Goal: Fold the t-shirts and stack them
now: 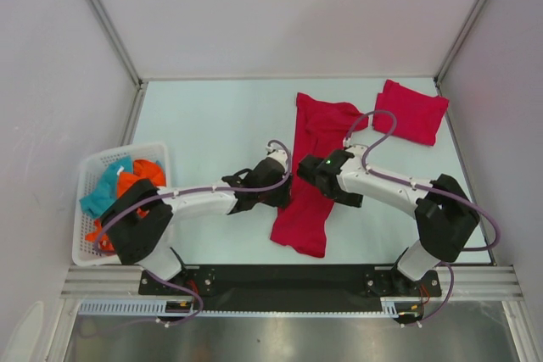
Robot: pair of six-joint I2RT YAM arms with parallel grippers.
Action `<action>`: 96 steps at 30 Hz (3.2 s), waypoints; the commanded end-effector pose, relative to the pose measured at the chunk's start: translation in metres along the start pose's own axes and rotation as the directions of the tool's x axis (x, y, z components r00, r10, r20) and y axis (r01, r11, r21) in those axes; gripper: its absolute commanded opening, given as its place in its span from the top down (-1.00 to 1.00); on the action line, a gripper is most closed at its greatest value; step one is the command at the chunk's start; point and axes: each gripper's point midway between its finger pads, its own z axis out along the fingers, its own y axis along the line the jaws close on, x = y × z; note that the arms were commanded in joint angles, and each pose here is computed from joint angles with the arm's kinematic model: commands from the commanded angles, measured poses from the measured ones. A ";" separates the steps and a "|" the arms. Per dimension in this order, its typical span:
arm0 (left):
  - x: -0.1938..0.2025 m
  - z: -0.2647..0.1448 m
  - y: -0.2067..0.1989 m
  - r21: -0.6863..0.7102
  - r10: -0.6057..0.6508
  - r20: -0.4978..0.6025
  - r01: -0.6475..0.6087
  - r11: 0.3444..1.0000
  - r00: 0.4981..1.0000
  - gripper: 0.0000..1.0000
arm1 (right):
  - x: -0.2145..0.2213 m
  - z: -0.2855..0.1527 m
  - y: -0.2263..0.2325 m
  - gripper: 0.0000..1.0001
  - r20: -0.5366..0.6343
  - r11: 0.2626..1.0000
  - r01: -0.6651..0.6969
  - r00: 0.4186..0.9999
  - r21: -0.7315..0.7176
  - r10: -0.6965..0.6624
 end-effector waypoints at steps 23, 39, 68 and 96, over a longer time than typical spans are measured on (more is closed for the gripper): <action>0.005 0.014 -0.020 0.108 -0.005 0.009 0.004 0.994 1.000 0.87 | -0.008 -0.005 -0.017 0.17 0.051 0.999 -0.032 0.998 0.025 0.031; 0.009 -0.039 0.004 0.008 -0.033 0.017 0.033 0.999 0.999 1.00 | 0.003 -0.002 -0.007 0.17 0.043 0.998 -0.054 0.998 -0.030 0.055; 0.136 -0.112 -0.039 0.115 -0.048 -0.214 0.074 0.991 0.976 1.00 | 0.011 -0.013 0.017 0.16 0.056 0.992 -0.047 0.997 -0.114 0.053; 0.103 -0.098 -0.003 -0.152 -0.068 -0.068 0.057 0.987 0.995 -0.98 | 0.106 -0.072 0.053 -0.06 -0.052 0.952 0.113 0.990 -0.283 -0.133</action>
